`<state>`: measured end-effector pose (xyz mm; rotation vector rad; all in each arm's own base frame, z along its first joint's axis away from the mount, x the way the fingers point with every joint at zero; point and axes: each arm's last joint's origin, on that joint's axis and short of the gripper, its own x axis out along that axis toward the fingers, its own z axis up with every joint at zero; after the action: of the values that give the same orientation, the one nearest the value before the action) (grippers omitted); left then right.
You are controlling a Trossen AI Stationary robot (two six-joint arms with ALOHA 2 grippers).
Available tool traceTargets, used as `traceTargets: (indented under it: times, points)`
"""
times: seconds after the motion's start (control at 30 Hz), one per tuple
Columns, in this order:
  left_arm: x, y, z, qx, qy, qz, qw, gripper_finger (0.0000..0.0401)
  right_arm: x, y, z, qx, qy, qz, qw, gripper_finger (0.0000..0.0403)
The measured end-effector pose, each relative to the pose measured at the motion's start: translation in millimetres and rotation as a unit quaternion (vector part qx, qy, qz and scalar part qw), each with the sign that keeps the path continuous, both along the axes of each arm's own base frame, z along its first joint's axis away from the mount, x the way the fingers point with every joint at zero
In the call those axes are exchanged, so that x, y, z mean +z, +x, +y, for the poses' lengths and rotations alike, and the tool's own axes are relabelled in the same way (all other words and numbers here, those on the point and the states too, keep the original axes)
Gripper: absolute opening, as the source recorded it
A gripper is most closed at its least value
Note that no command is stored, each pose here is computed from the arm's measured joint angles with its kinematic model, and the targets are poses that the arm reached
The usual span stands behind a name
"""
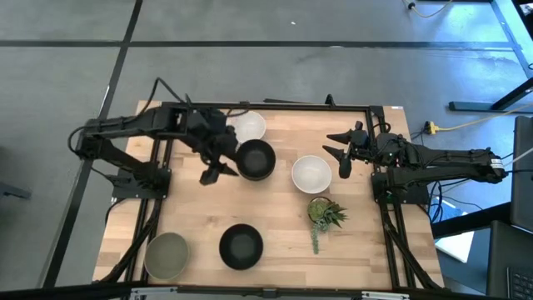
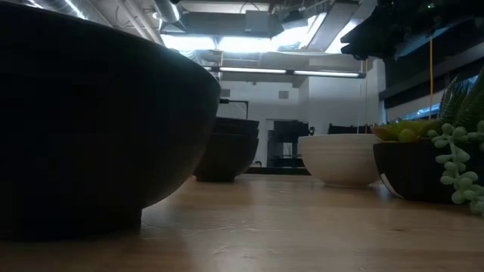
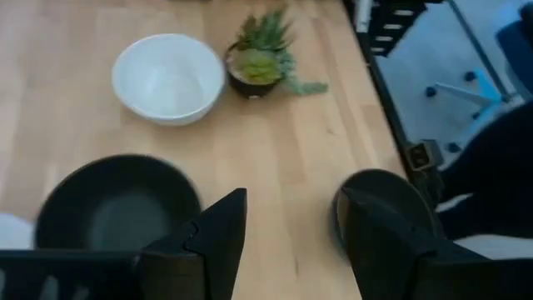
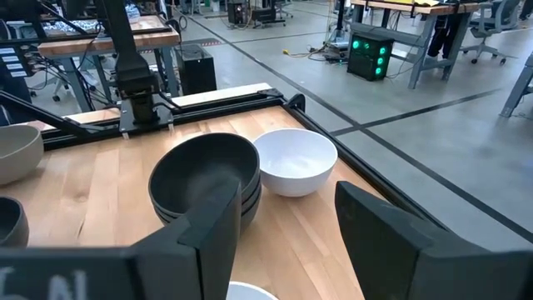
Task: Nest bowls inside each other
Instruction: Stack the bottom black bowl on top of the other top black bowl
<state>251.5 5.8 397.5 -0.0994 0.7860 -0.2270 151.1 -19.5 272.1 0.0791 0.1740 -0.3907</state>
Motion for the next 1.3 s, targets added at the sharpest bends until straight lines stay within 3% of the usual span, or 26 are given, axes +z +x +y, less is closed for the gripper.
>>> traceTargets:
  times: [0.2,0.37,0.6,0.8,1.3]
  points:
    - [-0.6,0.8,-17.8,-0.025,0.010,0.000,1.000,0.0185,0.0,0.0,0.1,0.000,0.005,-0.002,1.000,0.0198]
    - [-8.6,1.1,-30.0,0.016,0.025,0.021,0.999,0.0185,-0.1,0.1,0.4,0.003,0.014,-0.005,1.000,0.0198]
    - [-54.3,10.6,-52.3,0.043,-0.015,0.113,0.993,0.0182,-0.2,0.8,2.5,0.041,0.021,-0.005,0.999,0.0198]
    - [-91.7,33.7,-79.0,0.001,-0.053,0.144,0.988,0.0181,-0.5,1.0,2.8,0.044,0.034,-0.008,0.998,0.0198]
    - [-157.1,61.5,-119.6,0.017,-0.045,0.262,0.964,0.0180,-0.4,1.1,3.0,0.046,0.045,-0.012,0.998,0.0198]
